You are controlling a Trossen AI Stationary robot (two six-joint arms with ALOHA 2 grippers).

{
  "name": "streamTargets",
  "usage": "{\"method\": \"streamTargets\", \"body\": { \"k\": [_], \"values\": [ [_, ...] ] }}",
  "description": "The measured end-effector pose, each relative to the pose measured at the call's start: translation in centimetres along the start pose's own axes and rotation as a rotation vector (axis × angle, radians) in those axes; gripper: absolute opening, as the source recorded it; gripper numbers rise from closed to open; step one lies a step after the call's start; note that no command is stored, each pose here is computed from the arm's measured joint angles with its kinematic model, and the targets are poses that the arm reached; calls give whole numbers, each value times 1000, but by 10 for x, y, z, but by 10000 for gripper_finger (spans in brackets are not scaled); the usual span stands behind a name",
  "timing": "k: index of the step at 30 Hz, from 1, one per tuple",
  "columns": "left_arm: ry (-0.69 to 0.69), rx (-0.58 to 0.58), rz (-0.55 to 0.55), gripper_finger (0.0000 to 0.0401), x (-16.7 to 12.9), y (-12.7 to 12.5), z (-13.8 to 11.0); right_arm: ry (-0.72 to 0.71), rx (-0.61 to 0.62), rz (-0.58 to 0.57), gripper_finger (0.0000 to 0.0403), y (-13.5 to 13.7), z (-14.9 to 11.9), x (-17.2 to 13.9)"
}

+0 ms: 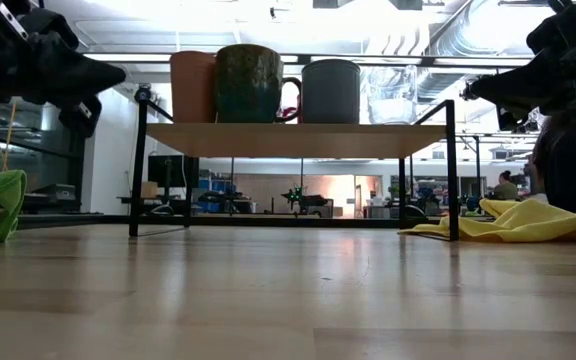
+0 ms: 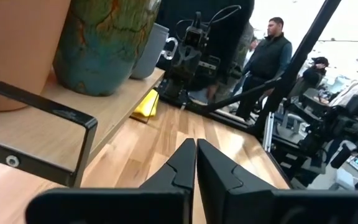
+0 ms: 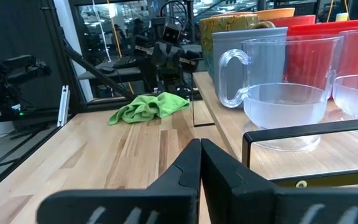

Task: Stack small to large cups/mugs on shelf
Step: Return to Home Position

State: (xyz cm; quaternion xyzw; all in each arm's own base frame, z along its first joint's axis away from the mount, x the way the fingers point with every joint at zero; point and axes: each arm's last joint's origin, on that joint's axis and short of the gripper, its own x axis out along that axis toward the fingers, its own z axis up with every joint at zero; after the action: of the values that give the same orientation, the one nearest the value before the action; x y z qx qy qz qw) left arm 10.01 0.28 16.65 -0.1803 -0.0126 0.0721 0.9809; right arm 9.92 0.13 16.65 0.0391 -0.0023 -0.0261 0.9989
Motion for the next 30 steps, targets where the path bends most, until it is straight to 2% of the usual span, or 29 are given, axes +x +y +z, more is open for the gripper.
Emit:
{"method": "streamTargets", "body": {
  "k": [12, 15, 19, 30],
  "values": [
    [-1, -7, 2, 6, 0, 0, 0, 0, 0, 0, 0, 0, 0, 0],
    [-41, -15, -11, 8, -2, -1, 4, -1, 0, 1, 0, 0, 0, 0],
    [-51, -16, -9, 10, -3, -1, 4, -54, 5, 10, 0, 0, 5, -2],
    [-47, -16, -12, 10, -3, -1, 4, -37, 3, 3, 0, 0, 3, -2]
  ]
}}
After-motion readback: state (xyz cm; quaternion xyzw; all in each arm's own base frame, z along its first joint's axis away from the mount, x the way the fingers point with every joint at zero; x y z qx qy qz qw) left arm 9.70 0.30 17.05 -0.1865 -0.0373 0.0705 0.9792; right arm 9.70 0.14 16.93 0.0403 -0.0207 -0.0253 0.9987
